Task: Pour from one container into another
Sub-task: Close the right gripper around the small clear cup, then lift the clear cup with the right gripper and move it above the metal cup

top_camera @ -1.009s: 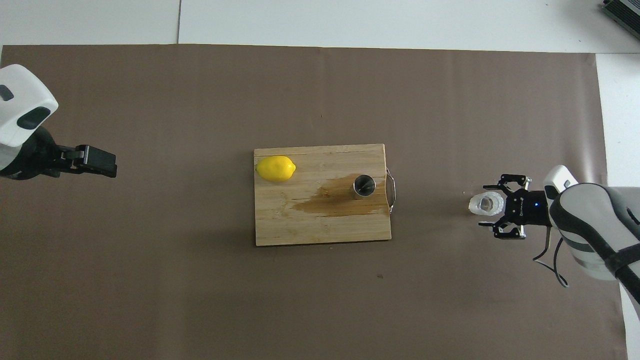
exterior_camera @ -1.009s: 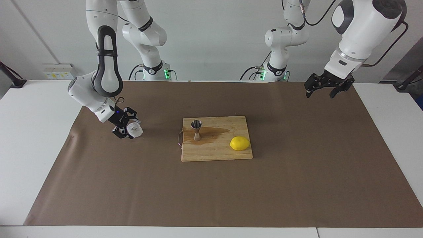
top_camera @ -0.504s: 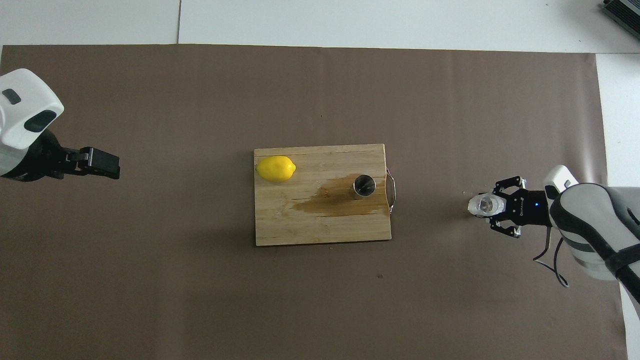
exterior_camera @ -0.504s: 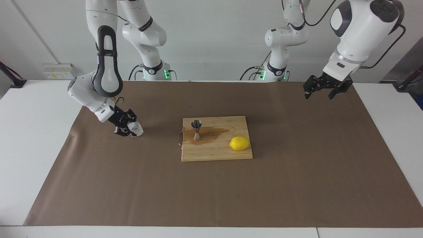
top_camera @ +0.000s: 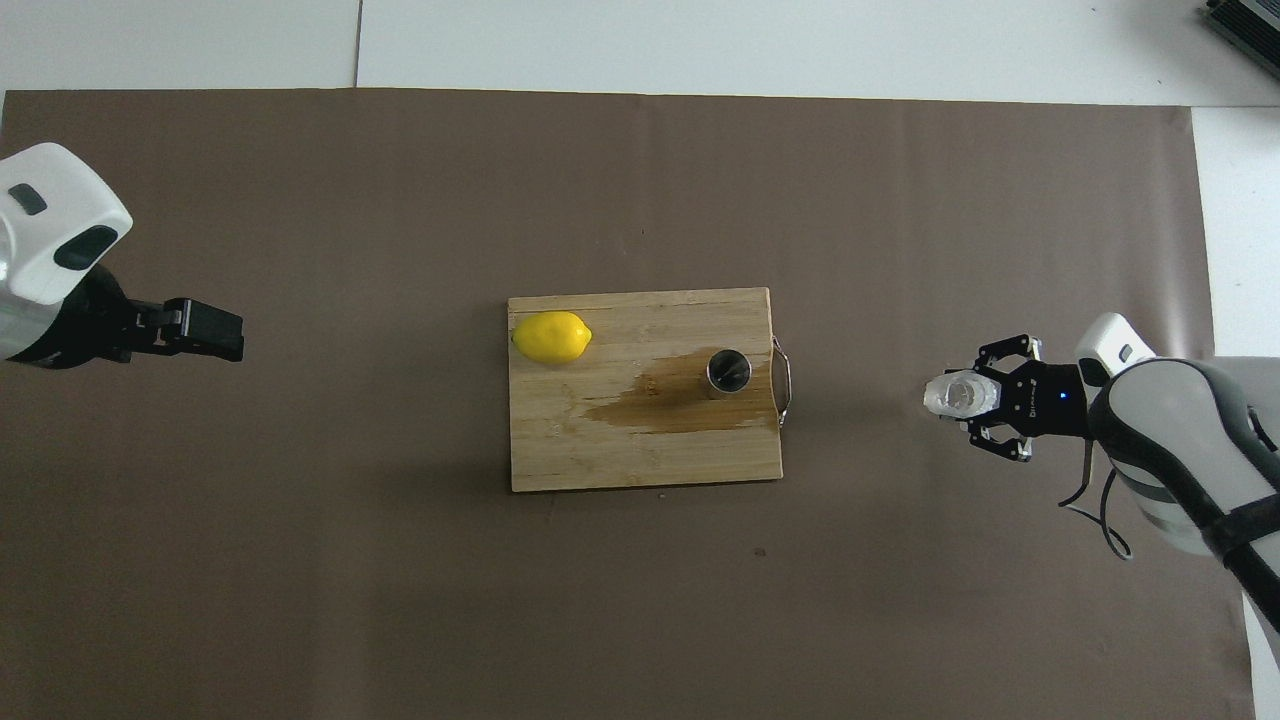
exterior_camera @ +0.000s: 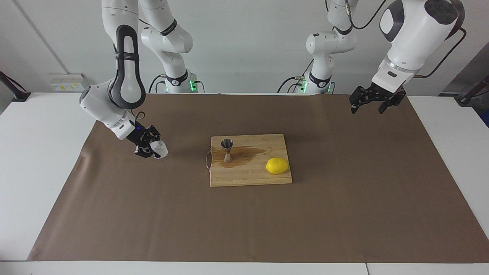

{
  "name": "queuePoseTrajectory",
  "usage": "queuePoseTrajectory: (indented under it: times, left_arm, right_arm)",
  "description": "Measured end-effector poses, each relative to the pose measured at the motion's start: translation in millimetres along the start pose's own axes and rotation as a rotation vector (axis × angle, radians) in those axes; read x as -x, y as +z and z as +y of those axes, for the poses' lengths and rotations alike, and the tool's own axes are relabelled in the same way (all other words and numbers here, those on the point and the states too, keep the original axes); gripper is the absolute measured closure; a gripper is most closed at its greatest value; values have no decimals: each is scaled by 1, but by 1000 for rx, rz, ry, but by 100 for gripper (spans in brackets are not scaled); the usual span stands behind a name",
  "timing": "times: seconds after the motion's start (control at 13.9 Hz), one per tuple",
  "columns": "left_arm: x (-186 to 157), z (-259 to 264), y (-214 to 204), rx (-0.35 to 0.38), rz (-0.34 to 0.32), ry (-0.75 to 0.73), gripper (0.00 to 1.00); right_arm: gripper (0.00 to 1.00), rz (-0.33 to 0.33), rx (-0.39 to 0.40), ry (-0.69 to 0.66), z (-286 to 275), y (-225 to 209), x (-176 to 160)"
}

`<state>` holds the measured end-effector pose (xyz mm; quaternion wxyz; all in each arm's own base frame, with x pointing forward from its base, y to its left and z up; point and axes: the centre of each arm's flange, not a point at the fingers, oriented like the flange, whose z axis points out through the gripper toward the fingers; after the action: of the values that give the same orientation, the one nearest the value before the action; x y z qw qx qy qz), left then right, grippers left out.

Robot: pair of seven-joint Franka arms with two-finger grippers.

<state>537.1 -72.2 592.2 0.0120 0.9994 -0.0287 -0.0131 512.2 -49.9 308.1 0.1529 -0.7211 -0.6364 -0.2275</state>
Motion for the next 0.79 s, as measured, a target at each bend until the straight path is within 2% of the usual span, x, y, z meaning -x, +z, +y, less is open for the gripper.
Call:
queuePoseTrajectory:
  times: [0.36, 0.79]
  left_arm:
    - [-1, -3, -3, 1, 10, -8, 0]
    - [3, -11, -17, 0, 18, -17, 0]
  right_arm:
    - [49, -6, 4, -5, 14, 0, -75]
    - [49, -134, -7, 20, 26, 1, -152]
